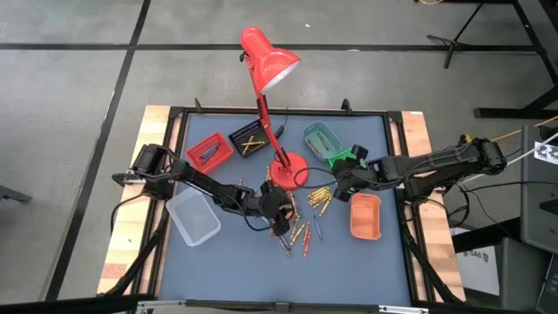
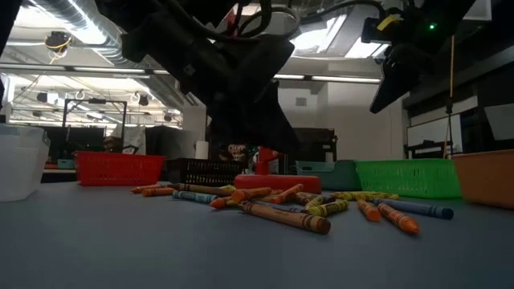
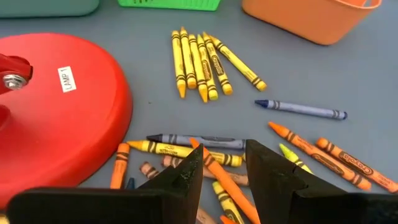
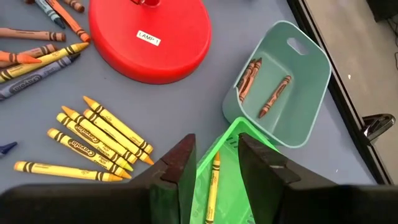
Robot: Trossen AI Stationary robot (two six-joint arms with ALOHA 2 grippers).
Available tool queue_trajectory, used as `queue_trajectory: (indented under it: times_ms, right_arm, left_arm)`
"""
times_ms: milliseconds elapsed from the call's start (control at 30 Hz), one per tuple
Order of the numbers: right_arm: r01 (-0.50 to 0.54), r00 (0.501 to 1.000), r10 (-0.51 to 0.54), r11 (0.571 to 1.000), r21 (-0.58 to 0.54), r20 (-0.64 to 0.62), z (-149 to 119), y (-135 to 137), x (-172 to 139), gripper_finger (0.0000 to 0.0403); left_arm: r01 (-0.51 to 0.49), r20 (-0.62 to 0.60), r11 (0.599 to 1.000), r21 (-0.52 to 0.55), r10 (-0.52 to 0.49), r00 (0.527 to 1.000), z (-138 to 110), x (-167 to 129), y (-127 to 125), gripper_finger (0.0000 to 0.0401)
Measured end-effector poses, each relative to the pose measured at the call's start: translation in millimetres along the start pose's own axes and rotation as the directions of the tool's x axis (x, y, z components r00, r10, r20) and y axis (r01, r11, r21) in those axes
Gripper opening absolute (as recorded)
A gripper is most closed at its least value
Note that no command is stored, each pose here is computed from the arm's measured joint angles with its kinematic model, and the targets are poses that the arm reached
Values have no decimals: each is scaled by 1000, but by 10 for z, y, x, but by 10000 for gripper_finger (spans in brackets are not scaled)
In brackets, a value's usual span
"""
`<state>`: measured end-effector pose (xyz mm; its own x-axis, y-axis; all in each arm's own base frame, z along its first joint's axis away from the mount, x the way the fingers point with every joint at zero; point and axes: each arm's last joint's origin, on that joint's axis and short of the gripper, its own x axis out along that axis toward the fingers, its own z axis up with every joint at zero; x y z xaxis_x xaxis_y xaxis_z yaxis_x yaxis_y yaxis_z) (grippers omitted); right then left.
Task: Sort crayons
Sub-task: Put the orange crayon into the bottom left transparent bin
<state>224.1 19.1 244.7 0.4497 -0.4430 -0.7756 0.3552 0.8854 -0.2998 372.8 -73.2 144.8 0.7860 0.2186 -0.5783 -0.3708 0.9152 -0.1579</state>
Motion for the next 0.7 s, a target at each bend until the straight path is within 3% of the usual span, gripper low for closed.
queue_trajectory:
  times_ms: [367, 700]
  right_arm:
    - [-1, 1000, 1, 1000, 0, 1, 1, 0, 0, 117]
    - [-1, 1000, 1, 1000, 1, 1, 2, 1, 0, 117]
  left_arm:
    - [-46, -47, 999, -7, 46, 998, -296, 207, -23, 104]
    - [-48, -42, 999, -10, 47, 998, -327, 249, -22, 104]
